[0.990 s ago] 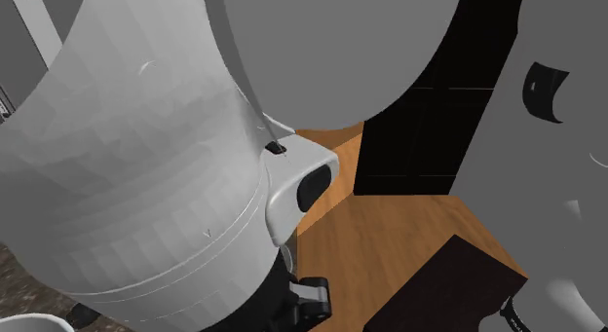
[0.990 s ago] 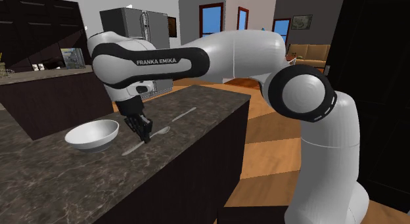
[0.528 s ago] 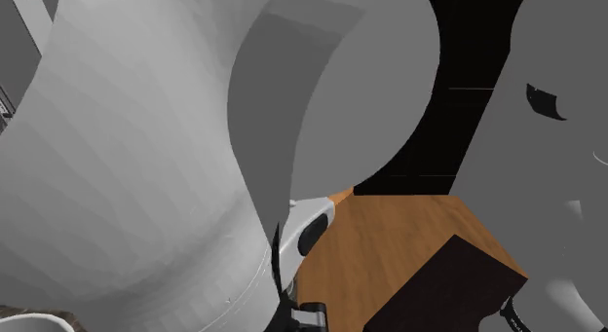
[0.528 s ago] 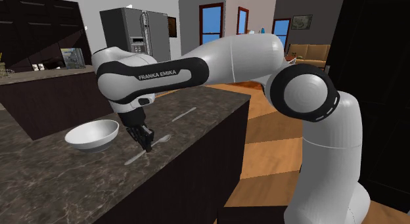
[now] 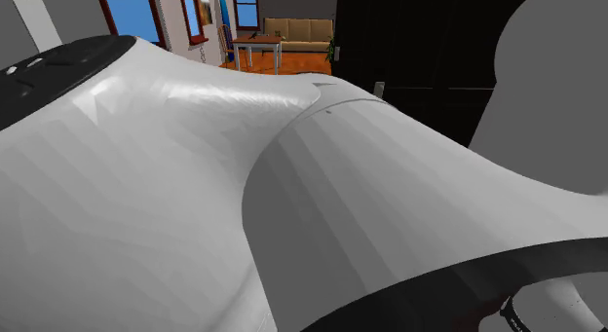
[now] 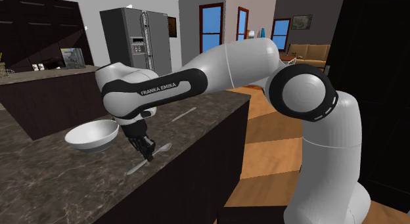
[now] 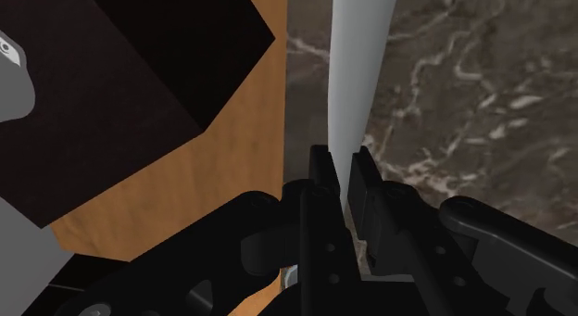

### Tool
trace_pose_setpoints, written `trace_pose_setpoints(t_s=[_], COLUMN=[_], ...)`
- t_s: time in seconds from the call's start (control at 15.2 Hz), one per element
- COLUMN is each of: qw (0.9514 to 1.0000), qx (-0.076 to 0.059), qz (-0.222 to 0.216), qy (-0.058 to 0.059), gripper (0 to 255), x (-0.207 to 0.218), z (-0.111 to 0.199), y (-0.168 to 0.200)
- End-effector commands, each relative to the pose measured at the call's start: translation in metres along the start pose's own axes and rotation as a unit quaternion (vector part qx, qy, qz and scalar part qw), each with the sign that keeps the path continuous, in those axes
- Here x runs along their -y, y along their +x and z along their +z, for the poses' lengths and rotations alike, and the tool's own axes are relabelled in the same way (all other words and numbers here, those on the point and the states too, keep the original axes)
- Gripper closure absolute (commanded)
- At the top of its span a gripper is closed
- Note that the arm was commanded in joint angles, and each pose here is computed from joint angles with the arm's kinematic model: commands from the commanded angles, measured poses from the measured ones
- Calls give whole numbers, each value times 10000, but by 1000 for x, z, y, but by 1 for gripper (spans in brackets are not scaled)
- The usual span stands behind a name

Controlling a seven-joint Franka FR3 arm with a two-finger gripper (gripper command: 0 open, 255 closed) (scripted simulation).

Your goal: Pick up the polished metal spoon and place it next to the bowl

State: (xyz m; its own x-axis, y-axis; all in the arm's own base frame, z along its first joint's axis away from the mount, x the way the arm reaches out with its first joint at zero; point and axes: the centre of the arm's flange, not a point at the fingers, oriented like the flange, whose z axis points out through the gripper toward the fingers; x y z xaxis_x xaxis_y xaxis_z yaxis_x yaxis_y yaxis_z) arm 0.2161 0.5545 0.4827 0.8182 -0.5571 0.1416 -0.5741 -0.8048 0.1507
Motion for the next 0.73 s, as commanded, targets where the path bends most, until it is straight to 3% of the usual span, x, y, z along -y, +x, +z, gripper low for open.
trace_pose_setpoints(t_s=[0.0, 0.4, 0.46, 0.66], qw=[10000, 10000, 10000, 10000], qx=[1, 1, 1, 1], qz=[-1, -1, -1, -1], qy=[2, 2, 2, 2], gripper=[255, 255, 0, 0], x=[1, 1, 1, 1], z=[5, 4, 4, 4], y=[0, 0, 0, 0])
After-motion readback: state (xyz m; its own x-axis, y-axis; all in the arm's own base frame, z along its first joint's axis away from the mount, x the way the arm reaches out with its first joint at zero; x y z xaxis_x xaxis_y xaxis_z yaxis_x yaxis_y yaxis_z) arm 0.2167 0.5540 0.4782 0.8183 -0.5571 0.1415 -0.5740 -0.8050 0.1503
